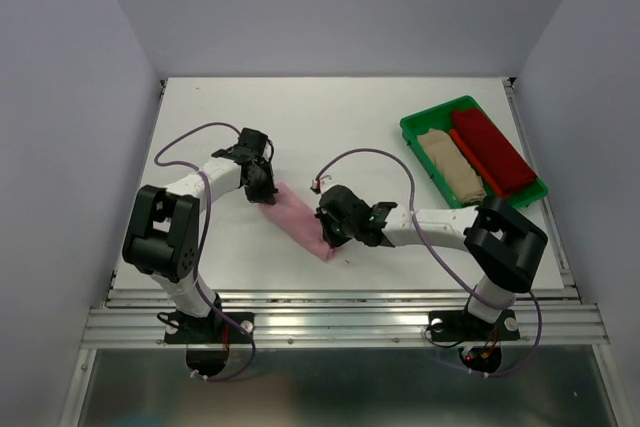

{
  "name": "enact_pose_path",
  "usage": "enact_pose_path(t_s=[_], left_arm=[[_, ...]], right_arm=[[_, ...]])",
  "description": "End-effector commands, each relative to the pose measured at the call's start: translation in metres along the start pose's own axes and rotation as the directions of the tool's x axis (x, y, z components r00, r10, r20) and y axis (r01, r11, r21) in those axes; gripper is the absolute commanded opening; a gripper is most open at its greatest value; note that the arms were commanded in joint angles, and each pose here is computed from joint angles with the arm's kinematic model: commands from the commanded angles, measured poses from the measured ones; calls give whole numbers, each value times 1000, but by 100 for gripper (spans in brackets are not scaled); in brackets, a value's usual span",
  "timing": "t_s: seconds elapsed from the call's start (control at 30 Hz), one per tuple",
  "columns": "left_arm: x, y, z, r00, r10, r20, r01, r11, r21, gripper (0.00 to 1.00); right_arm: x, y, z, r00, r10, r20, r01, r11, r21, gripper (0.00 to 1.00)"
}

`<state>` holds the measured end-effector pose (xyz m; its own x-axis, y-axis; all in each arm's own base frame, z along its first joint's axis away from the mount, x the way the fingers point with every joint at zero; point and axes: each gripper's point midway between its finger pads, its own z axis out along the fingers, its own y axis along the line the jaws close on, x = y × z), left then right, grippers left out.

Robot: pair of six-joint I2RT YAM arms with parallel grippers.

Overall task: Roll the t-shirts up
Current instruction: Roll the T-shirt to the center of the board.

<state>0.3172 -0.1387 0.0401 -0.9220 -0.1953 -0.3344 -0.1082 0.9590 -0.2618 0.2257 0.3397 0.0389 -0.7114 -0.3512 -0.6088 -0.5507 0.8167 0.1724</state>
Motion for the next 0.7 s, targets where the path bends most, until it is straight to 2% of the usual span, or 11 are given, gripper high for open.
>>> enact_pose_path(t_s=[0.0, 0.23, 0.47, 0.57, 0.67], left_arm=[[-2, -3, -5, 1000, 16, 18, -16, 1000, 5, 0], [34, 1, -14, 1000, -9, -18, 10, 1000, 13, 0], [55, 6, -34, 999, -49, -14, 49, 998, 31, 0], [51, 4, -43, 999, -53, 1, 53, 998, 30, 0], [42, -2, -52, 998, -56, 26, 54, 997, 47, 0]], right_arm=[[35, -30, 0, 995, -95, -43, 99, 992, 81, 1], [19, -46, -8, 980, -163, 116, 148, 980, 131, 1], [-5, -47, -18, 969, -166, 185, 136, 977, 166, 2], [-31, -28, -40, 957, -96, 274, 75, 993, 87, 18], [-51, -13, -52, 953, -11, 302, 2, 999, 32, 22]])
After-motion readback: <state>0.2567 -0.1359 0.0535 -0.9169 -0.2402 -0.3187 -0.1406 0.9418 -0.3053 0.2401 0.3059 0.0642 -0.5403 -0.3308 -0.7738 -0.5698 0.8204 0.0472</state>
